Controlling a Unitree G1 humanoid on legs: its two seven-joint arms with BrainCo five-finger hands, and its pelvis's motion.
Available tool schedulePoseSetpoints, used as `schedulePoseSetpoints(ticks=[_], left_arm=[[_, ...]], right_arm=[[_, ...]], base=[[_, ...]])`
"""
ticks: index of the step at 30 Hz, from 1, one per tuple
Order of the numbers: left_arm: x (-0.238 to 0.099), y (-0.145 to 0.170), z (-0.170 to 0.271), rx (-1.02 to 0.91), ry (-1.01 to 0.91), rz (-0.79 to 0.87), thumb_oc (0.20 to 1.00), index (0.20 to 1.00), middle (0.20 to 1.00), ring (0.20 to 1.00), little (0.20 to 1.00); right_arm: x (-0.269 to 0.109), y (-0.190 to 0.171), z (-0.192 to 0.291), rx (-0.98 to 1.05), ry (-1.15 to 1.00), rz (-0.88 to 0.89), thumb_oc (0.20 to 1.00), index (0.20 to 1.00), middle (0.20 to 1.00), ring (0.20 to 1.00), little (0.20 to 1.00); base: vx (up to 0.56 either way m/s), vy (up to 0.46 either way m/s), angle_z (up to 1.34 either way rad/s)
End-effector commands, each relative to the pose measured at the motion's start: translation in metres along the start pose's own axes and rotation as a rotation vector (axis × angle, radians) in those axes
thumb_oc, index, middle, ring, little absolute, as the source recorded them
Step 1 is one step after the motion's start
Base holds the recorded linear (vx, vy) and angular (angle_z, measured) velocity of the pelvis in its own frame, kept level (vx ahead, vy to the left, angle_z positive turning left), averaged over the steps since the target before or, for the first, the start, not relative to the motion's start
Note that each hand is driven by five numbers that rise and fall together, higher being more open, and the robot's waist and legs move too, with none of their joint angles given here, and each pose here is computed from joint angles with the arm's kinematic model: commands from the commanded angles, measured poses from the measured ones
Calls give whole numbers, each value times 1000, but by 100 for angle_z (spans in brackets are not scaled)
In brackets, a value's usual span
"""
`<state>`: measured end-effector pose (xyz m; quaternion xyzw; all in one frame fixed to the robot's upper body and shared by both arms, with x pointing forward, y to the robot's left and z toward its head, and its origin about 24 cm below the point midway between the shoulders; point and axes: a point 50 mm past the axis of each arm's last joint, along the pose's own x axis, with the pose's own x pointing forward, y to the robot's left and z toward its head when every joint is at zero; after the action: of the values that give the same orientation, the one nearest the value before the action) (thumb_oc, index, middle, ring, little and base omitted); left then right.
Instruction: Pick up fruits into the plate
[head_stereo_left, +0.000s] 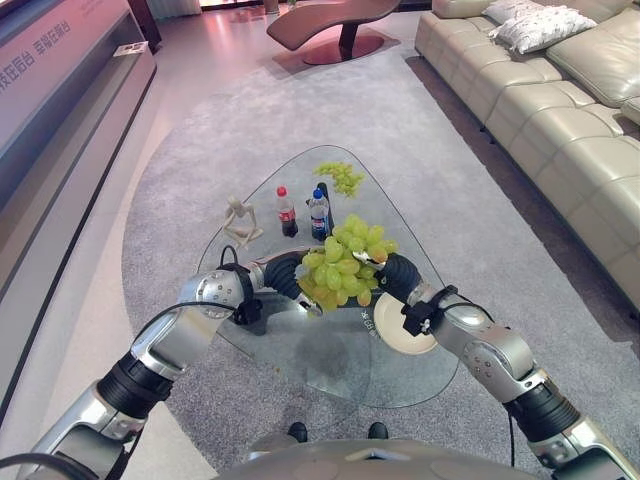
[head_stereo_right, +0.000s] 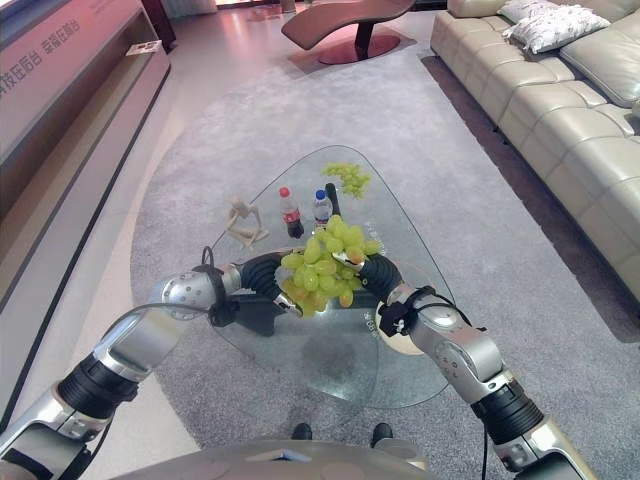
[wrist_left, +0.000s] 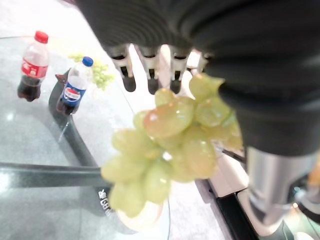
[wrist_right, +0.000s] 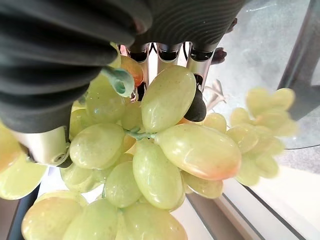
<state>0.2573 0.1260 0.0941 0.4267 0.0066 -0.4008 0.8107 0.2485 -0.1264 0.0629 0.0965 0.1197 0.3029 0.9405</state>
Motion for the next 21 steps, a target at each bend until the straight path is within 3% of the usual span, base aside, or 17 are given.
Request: schedulePoseSetpoints(ticks=[1,11,21], left_arm=[[-5,16,-5,16,-10,106,1000,1000,1000,1000,1000],[-19,12,-29,-133,31,223,1000,1000,1000,1000,1000],[-47,-17,-83,-509,128,457,1000,1000,1000,1000,1000]], right_arm=[[-1,3,41,6,-264,24,200,200,200,200,200],[-10,-9,38,25,-301,-45,200,200,200,200,200],[-27,-32,26,91,-388,-184,200,200,200,200,200]], base=[[0,0,0],[0,0,0],[18,2,1]])
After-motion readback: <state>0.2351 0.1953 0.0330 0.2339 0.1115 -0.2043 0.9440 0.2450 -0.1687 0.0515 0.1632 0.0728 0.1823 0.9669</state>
